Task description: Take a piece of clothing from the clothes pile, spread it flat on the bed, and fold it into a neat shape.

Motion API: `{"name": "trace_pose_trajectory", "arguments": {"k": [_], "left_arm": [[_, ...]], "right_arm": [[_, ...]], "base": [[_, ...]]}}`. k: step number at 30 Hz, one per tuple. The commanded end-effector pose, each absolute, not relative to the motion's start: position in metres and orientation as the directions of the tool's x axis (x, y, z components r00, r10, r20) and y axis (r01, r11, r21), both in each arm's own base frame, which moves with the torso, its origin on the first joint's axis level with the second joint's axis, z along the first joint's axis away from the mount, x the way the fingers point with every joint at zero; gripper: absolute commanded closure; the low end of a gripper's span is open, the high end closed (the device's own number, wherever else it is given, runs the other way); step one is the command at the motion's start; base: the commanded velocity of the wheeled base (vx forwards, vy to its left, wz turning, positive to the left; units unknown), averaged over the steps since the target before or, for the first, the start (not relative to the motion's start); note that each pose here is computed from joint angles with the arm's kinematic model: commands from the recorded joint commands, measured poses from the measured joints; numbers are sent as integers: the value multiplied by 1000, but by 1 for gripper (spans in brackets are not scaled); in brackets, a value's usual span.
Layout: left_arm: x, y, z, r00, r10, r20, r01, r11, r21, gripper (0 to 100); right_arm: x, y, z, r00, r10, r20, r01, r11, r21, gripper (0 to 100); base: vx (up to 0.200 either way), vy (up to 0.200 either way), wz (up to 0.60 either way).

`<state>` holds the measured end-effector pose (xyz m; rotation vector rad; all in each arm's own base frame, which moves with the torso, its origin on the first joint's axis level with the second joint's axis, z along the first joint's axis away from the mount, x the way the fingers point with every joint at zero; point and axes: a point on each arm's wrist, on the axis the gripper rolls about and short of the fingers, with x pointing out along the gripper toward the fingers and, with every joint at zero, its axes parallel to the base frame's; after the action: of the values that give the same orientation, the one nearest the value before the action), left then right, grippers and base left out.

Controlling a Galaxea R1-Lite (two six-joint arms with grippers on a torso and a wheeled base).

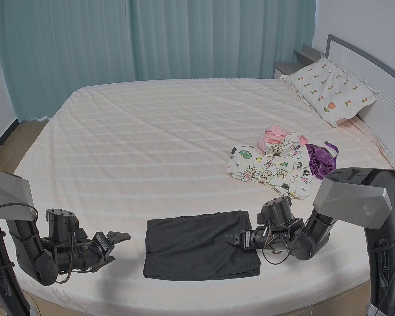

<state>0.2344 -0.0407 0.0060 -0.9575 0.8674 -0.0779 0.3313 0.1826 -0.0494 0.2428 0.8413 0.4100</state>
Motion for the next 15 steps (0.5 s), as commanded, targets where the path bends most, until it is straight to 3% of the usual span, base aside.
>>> {"name": "trace_pose_trajectory", "arguments": {"k": [1,9,15], "left_arm": [[235,-41,6,671,-418,-612,-303,599,-741,0],[234,-41,6,672,-418,-611,-302,599,-742,0],[234,-41,6,672,-418,-611,-302,599,-742,0]], "right_arm": [[332,180,-50,608,416,-676,-233,908,349,0],[328,179,-55,595,384,-706,-211,922,324,0],[328,186,-54,562,455,-691,-251,890,381,0]], "base": [[0,0,0],[0,0,0],[0,0,0]]}}
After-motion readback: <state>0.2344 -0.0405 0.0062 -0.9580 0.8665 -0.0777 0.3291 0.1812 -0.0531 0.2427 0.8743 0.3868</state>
